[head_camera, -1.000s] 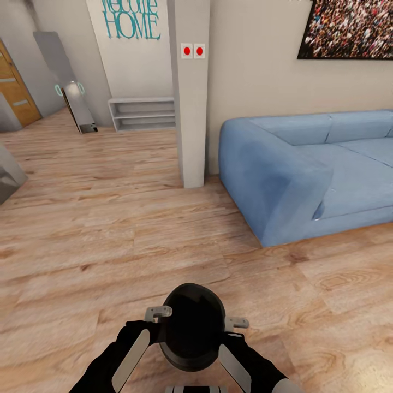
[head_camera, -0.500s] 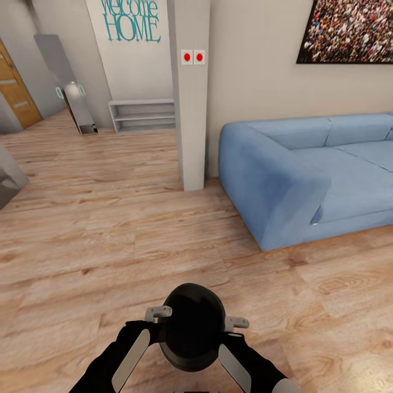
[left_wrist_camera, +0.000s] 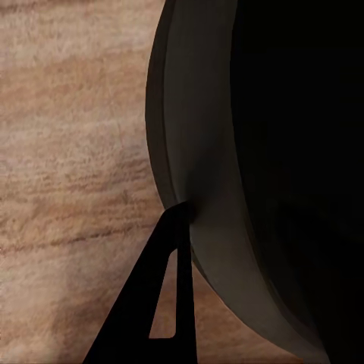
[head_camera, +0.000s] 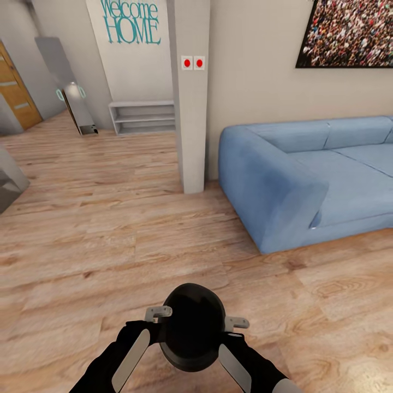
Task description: Place each of the two pumpkins and all three candles from the living room inside a cabinet in the living room (use any cabinet), then make sure every cabinet is closed, and position the cauldron so it is next to a table in the living room.
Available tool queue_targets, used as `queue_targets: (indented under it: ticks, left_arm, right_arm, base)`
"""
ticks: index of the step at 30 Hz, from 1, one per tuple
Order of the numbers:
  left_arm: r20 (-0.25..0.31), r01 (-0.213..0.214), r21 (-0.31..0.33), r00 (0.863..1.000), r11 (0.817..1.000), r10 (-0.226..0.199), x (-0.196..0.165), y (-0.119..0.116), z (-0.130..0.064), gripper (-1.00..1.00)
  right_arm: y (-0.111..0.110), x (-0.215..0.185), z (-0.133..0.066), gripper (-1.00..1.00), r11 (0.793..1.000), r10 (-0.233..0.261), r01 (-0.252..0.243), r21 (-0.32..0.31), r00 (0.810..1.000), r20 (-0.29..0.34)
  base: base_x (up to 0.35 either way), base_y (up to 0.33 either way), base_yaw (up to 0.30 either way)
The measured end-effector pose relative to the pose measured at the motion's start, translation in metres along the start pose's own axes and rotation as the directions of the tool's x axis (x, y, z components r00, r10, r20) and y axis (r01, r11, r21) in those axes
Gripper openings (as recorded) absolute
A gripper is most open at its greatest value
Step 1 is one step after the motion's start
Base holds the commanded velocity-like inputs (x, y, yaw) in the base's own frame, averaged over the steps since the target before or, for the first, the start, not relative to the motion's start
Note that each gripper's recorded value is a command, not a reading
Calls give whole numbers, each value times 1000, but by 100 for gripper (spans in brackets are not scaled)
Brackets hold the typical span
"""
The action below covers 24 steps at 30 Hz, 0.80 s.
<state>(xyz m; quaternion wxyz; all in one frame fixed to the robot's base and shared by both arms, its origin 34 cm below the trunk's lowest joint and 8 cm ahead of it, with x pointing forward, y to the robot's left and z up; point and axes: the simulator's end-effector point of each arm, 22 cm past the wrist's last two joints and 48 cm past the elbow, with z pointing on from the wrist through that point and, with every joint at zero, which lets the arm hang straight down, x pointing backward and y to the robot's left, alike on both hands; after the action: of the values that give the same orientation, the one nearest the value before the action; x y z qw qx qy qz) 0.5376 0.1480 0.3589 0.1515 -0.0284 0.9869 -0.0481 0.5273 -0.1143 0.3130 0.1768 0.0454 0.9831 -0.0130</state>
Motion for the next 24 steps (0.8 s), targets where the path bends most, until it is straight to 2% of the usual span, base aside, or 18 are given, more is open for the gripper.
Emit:
queue_targets:
  ticks: [21,24]
  left_arm:
    - [0,0,1,1000,1000,0,-22,-5,-40,-100]
    - [-1,0,1,1000,1000,0,-22,-5,-40,-100]
  right_arm:
    - [0,-25,-39,-100,1000,2,-2,0,1000,0]
    - [0,-24,-39,-100,1000,2,-2,-1,1000,-1]
  base:
    - [0,0,0]
    - [0,0,0]
